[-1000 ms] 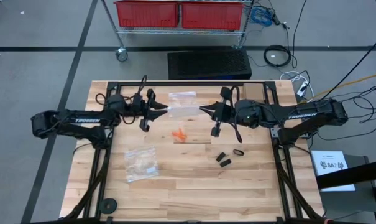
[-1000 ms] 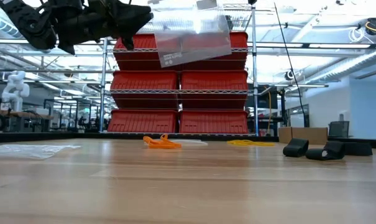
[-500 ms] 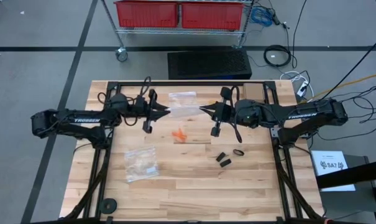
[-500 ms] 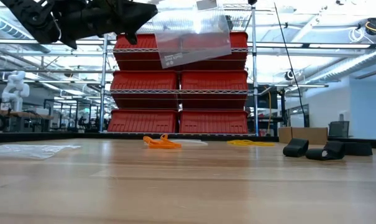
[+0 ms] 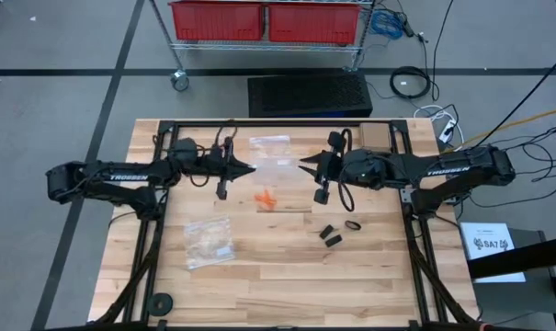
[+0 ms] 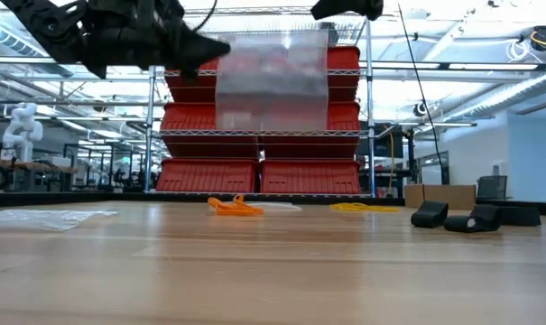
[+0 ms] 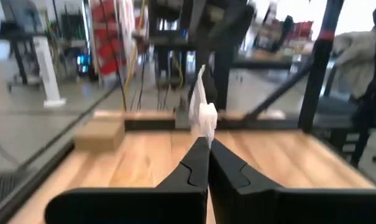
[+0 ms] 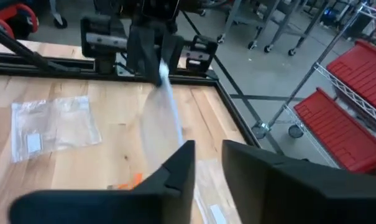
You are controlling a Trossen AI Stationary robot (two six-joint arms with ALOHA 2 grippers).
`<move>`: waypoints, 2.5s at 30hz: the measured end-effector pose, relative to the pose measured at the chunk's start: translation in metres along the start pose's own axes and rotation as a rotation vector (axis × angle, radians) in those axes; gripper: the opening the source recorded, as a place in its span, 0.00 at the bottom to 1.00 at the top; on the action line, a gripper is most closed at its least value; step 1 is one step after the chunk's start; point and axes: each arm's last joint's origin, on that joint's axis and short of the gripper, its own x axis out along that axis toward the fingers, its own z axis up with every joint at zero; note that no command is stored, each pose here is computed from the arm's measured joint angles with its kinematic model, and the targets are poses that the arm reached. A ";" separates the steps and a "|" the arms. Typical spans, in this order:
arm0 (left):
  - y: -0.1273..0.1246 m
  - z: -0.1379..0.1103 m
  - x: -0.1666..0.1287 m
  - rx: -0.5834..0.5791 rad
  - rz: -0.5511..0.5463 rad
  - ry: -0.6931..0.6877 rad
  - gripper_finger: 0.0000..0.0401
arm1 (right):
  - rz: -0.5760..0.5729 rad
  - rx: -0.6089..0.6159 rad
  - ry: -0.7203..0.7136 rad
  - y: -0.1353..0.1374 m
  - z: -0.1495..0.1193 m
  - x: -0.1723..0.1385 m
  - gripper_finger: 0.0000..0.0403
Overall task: Sort rubber bands
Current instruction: Open the top left transparent zip bag
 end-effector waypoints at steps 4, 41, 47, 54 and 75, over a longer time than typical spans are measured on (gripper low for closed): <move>-0.002 -0.007 0.001 0.010 -0.002 0.072 0.00 | 0.071 0.053 -0.040 -0.001 0.003 0.005 0.30; -0.010 -0.014 0.004 0.084 0.037 0.145 0.00 | 0.291 0.053 0.093 0.012 -0.008 0.144 0.07; -0.010 -0.014 0.004 0.083 0.038 0.140 0.00 | 0.265 0.046 0.115 0.010 -0.007 0.139 0.04; -0.010 -0.013 0.003 0.084 0.045 0.137 0.00 | 0.238 0.032 0.188 0.008 -0.006 0.125 0.02; -0.011 -0.008 0.000 0.086 0.047 0.119 0.00 | 0.209 0.017 0.577 0.002 -0.033 0.098 0.02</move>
